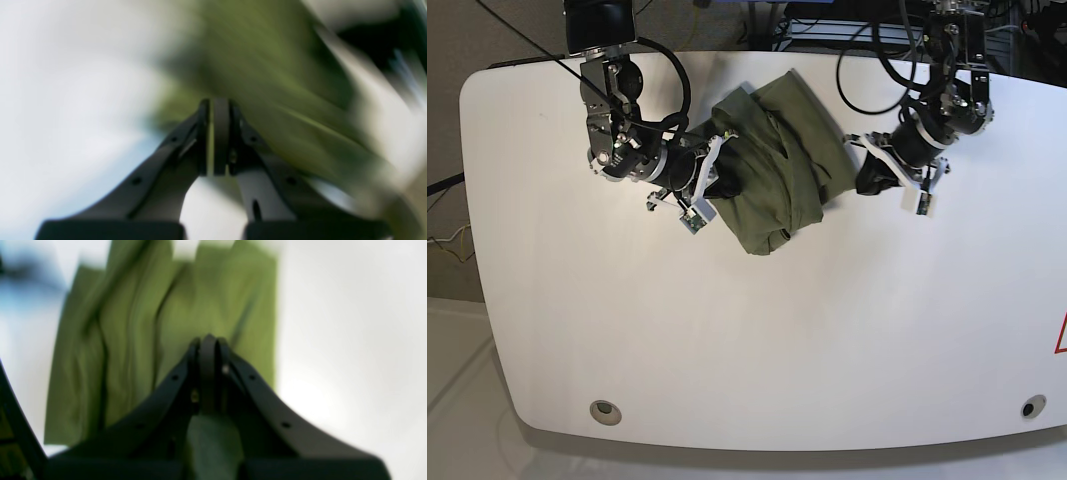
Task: Fold the T-shirt properly
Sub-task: 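Press the bundle into a square with both grippers from its sides, then open both grippers and move them away from the bundle, then move the right gripper over the bundle and press its top flat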
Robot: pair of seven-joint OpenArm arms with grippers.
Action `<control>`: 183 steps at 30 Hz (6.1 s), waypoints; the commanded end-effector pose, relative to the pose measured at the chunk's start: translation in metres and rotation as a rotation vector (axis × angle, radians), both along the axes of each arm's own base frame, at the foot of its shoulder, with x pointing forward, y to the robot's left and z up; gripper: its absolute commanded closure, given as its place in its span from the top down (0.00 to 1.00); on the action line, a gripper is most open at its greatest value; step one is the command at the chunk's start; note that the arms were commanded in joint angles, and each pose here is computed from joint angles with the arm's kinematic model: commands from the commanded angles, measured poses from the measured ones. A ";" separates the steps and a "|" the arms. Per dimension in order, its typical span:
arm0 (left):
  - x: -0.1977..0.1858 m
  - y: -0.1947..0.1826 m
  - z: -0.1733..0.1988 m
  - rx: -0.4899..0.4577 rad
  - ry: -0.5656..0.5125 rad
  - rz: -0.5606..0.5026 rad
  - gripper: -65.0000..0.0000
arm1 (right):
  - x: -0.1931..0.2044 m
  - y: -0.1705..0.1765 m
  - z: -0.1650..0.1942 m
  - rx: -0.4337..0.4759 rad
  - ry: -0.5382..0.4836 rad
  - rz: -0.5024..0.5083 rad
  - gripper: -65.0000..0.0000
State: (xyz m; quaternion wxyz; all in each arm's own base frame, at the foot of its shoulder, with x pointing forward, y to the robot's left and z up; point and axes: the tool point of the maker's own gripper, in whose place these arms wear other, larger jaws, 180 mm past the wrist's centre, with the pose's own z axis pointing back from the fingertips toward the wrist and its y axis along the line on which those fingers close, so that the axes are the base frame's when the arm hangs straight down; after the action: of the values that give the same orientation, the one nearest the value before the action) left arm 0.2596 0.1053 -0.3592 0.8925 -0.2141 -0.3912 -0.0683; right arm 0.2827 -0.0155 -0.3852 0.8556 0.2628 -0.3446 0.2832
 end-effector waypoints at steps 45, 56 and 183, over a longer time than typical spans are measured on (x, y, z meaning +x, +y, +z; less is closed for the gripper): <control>0.008 -0.047 -0.053 0.037 0.078 -0.186 0.00 | -0.018 -0.085 -0.028 -0.050 0.070 -0.155 0.07; -0.006 -0.040 -0.065 0.072 0.129 -0.188 0.00 | -0.027 -0.077 -0.036 -0.023 0.109 -0.152 0.08; 0.005 0.030 -0.001 0.243 0.020 -0.119 0.00 | -0.101 0.038 0.016 -0.075 0.105 0.216 0.08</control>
State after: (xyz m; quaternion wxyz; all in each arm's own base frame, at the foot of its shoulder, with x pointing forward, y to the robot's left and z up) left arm 0.2578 0.1354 -0.3707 0.9183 -0.1264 -0.3378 -0.1631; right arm 0.1713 0.0179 -0.3805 0.8554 0.2750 -0.2343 0.3711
